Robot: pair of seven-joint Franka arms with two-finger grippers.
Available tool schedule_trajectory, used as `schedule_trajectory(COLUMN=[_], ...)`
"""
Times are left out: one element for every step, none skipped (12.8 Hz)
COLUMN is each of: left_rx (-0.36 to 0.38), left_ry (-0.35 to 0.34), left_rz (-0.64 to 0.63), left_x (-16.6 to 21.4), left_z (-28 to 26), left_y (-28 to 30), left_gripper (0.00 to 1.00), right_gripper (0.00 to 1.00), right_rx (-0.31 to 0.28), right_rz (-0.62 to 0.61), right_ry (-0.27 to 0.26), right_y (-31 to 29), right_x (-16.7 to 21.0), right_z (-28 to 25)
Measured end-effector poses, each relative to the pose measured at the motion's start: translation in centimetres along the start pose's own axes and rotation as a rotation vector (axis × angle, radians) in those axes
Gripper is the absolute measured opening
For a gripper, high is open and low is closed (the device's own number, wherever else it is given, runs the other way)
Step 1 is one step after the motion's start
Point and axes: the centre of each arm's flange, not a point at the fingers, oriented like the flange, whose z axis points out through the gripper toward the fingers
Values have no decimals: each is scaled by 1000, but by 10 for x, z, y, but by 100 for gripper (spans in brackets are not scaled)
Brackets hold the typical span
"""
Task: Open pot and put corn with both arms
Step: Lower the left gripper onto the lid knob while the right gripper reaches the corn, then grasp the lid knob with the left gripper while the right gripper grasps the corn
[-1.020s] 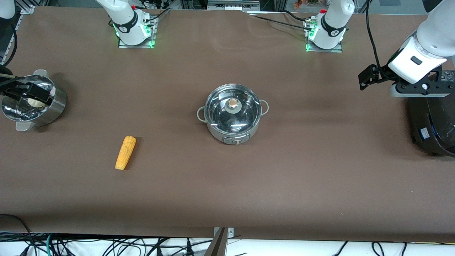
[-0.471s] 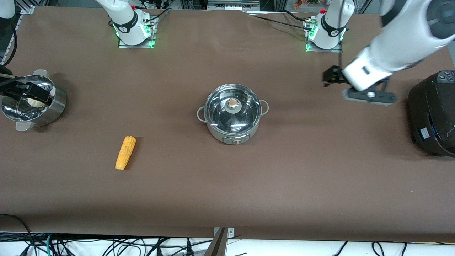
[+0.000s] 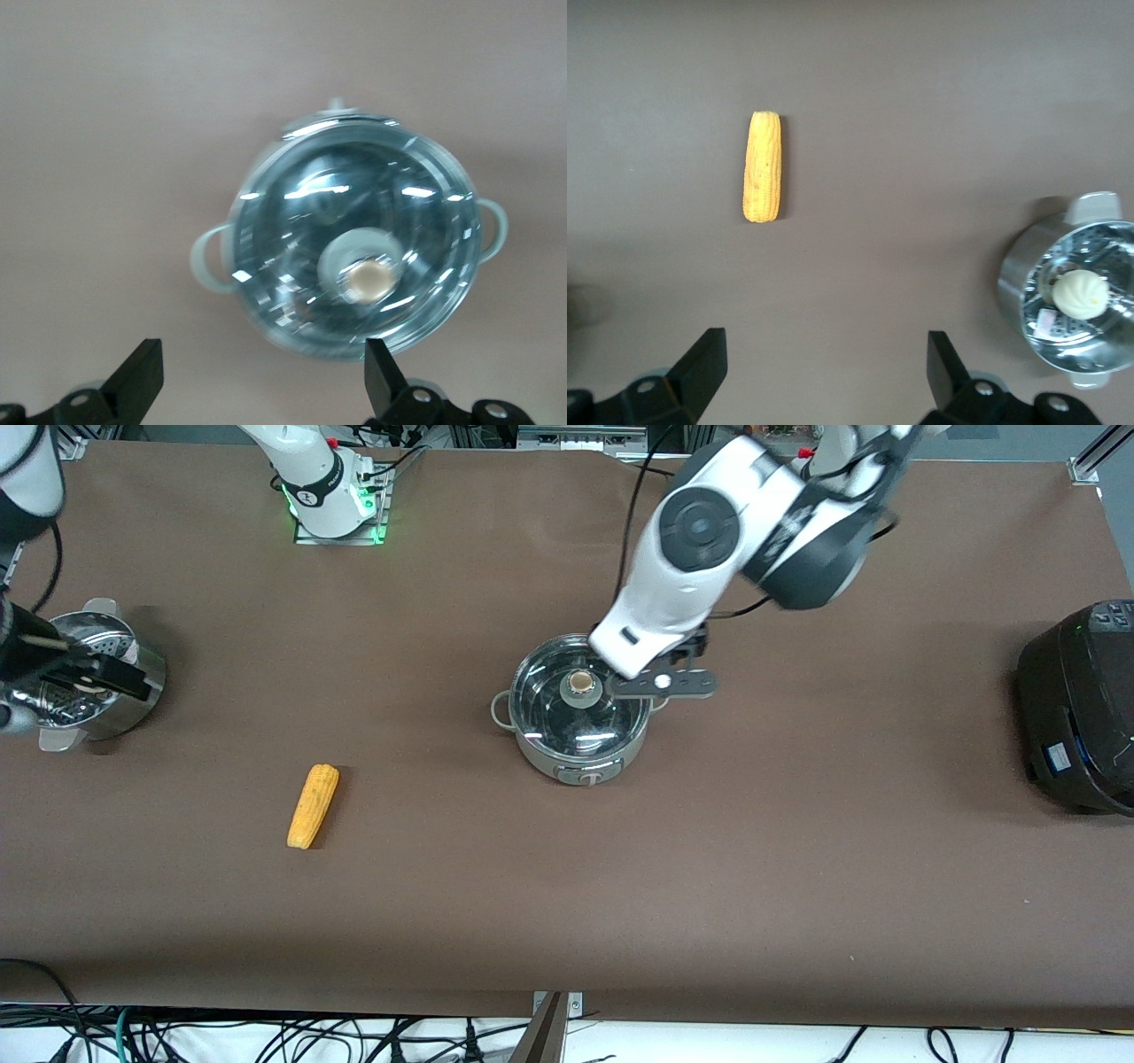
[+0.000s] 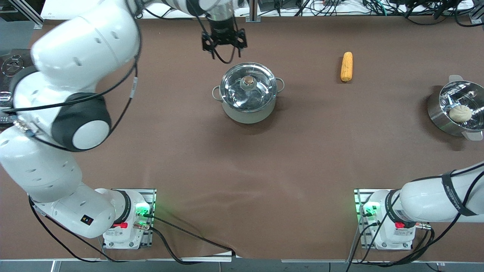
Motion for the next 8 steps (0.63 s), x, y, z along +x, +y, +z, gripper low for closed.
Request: schedule_trajectory(left_rx=[-7,-10,-11,-7,-1,3,5,8], left_ry=[1,0,-3,-10,-19,-24,-26,-29], left_rz=[11,25,43,55,61,61,58,57], left_x=[4,5,2,0,-1,0,1,1], left_z=[23,44,65,81,93,98,100,101], left_y=[13,26,40,50,54,55,54,53], left_gripper=[100,100,100,100,100,100,100,100], right_gripper=[100,100,100,100,100,100,100,100], right_rx=[20,43,67,82,90,95,100,104], right_rz=[1,4,9,15,19,21,18,19], right_ry=[-19,-20,-16,-12,-11,-5,7,24], right_y=[-5,-10,-15,-20,-24,-28,-35,-45], right_x=[13,29,46,61,73,80,85,87], right_z=[25,53,87,122,155,183,208,230])
